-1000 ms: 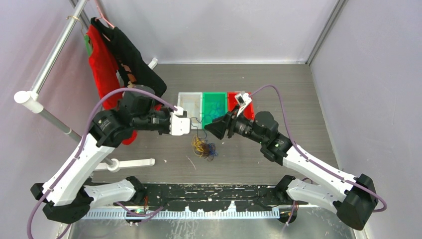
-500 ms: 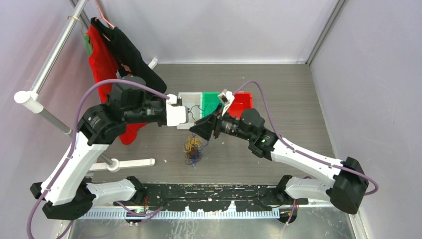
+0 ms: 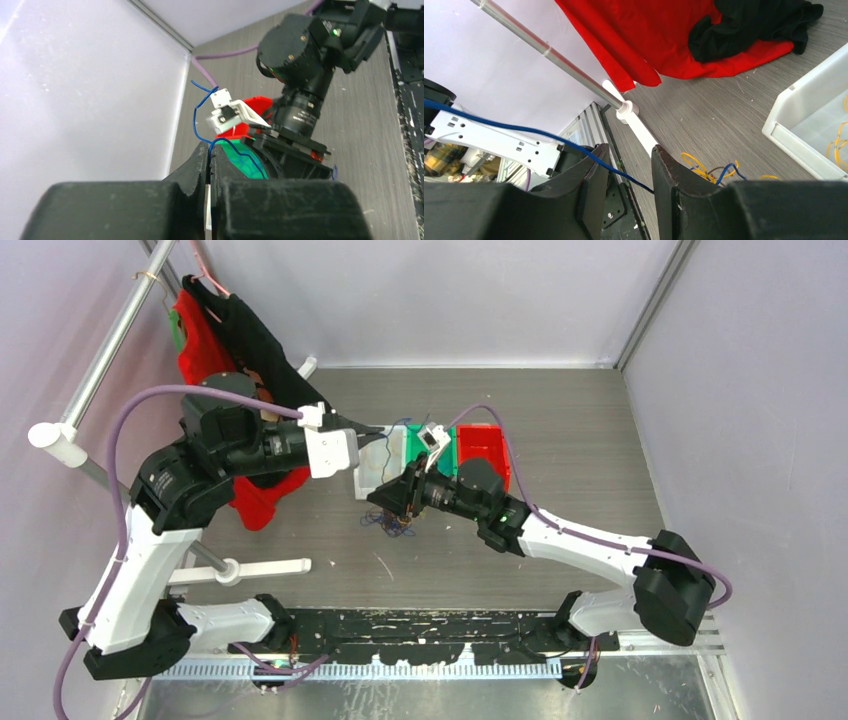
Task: Untangle the cables
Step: Untie the cable, then place the cable in the bin.
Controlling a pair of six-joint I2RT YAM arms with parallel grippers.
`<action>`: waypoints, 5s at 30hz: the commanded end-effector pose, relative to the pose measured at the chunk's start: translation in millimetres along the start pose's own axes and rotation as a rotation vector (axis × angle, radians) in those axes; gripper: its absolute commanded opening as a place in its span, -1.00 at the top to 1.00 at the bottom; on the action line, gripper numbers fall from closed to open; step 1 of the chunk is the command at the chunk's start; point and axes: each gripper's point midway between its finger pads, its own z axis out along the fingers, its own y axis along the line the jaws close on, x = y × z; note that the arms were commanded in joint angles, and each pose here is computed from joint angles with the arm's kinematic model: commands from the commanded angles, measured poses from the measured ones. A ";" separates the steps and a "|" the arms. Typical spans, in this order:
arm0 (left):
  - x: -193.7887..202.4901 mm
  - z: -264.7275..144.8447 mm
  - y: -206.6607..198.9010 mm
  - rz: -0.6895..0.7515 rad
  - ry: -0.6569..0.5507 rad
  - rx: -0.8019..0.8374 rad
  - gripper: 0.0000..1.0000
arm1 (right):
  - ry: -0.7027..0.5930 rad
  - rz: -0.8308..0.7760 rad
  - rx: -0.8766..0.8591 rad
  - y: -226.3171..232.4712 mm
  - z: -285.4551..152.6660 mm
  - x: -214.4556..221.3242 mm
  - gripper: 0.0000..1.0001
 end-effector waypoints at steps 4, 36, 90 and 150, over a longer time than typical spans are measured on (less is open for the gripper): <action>-69.1 -12.8 51.2 0.122 -0.207 -0.175 1.00 | -0.055 0.057 0.031 -13.9 7.1 5.8 0.18; -263.1 -137.8 191.4 0.756 -0.675 -0.989 1.00 | 0.133 0.141 0.204 -58.4 15.1 111.7 -0.14; -196.1 -103.5 174.2 0.687 -0.473 -0.900 1.00 | -0.071 -0.104 0.293 -12.2 -81.3 -31.0 -0.66; -74.9 75.0 238.2 0.648 -0.261 -0.808 1.00 | -0.248 0.047 0.601 -165.8 -42.6 -120.7 -0.34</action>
